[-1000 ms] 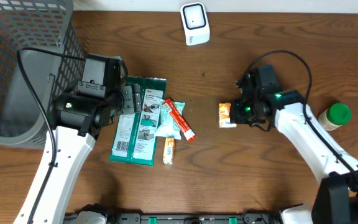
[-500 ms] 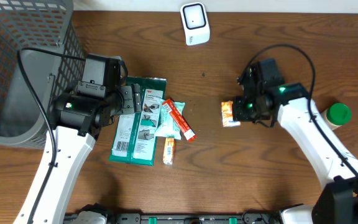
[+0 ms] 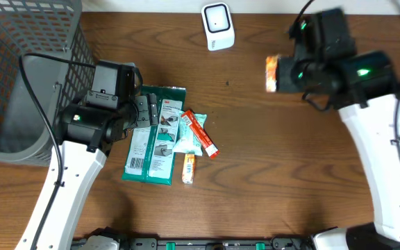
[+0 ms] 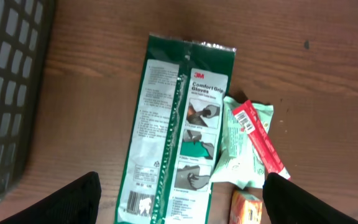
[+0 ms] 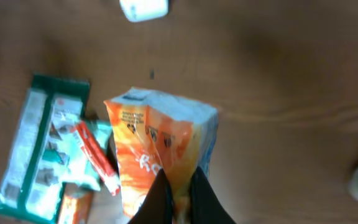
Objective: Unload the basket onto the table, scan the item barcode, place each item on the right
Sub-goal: 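Lift the tissue pack and carry it up to the white scanner, then hold the tissue pack in front of the white scanner, then carry the tissue pack to the right side beside the jar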
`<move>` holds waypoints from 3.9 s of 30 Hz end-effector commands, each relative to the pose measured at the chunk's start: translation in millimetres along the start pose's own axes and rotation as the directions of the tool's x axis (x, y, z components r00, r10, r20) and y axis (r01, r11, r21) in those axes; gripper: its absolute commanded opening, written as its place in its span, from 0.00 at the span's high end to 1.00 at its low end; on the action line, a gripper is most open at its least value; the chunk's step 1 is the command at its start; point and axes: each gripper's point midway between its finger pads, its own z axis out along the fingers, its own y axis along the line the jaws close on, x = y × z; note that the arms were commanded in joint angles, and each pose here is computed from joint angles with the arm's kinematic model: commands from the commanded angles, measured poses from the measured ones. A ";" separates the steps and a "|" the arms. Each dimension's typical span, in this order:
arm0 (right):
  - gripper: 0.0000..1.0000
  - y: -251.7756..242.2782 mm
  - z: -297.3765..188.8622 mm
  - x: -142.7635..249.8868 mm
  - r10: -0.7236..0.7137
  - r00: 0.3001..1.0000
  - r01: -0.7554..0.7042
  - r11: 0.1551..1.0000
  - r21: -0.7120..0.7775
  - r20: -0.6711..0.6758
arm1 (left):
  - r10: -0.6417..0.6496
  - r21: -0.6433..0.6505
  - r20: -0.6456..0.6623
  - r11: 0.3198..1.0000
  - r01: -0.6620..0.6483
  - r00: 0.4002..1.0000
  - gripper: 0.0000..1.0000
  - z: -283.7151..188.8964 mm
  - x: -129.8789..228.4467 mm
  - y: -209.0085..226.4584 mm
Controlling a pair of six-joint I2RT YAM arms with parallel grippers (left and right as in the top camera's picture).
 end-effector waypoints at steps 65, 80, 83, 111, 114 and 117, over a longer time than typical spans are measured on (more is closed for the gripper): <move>0.99 72.9 313.0 -129.3 -0.656 0.754 0.452 0.551 0.702 0.029 | 0.009 -0.012 0.012 1.000 -0.009 1.000 0.16 -1.8 -4.7 2.7; 0.99 69.7 270.4 -138.7 -0.613 0.788 0.426 0.611 0.667 0.058 | 0.009 -0.012 0.012 1.000 -0.009 1.000 0.16 -1.8 -4.7 2.7; 0.99 73.1 242.8 -132.2 -0.562 0.824 0.425 0.697 0.578 0.073 | 0.009 -0.013 0.012 1.000 -0.009 1.000 0.16 -1.8 -4.7 2.7; 0.99 -176.7 145.2 -14.0 0.180 0.909 -0.061 0.950 0.308 -0.376 | 0.009 -0.012 0.012 1.000 -0.009 1.000 0.16 -1.8 -4.7 2.7; 0.99 -196.6 165.7 6.1 0.228 0.869 -0.080 0.940 0.330 -0.439 | 0.009 -0.013 0.012 1.000 -0.009 1.000 0.16 -1.8 -4.7 2.7; 0.99 -218.9 183.7 28.5 0.265 0.826 -0.069 0.924 0.377 -0.498 | 0.009 -0.012 0.012 1.000 -0.009 1.000 0.16 -1.8 -4.7 2.7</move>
